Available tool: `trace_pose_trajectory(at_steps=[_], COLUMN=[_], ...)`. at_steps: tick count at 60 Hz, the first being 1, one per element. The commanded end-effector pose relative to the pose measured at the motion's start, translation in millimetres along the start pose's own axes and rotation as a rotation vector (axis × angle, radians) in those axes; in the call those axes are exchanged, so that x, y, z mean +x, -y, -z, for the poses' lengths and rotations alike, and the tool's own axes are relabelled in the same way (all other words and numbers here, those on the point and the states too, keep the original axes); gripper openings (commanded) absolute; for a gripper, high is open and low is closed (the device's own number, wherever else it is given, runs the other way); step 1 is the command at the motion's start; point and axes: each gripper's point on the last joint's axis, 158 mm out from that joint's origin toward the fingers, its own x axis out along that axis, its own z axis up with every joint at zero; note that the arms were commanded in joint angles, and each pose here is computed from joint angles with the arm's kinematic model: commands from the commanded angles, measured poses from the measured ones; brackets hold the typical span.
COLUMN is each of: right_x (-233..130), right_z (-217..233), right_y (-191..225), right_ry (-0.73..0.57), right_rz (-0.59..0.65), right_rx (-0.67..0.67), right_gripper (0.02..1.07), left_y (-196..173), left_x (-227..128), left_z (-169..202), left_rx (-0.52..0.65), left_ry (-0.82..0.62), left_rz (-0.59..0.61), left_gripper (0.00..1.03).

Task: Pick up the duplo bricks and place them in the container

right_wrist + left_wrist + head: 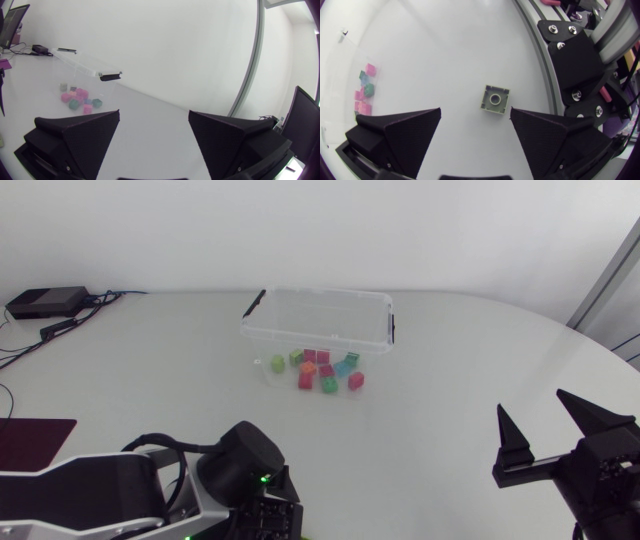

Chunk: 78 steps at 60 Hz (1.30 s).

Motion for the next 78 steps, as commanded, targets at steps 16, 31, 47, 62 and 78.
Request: trace_pose_trajectory(at_steps=[16,31,47,62,78], right_x=[2,2,2,2,2], right_z=[6,6,6,6,6], right_y=[-5,-4,-4,-4,-4], right_ry=[0.01,0.012,0.012,0.012,0.011], right_rz=[-0.012,-0.007,-0.007,-0.009,-0.009], right_rx=[0.017,0.018,0.018,0.018,0.018], right_gripper=[1.02,1.02,1.02,1.02,1.02], left_y=[6,11,22,27,41], left_x=[9,15,18,23,34], left_z=[-8,-9,-8,-5,14], left_rx=[0.072,0.077,0.091,0.091,0.09], left_ry=[-0.043,-0.104,-0.158,-0.198,-0.277], left_rz=[0.089,0.177,0.241,0.28,0.349], left_gripper=[0.94,0.86,0.76,0.5,0.19])
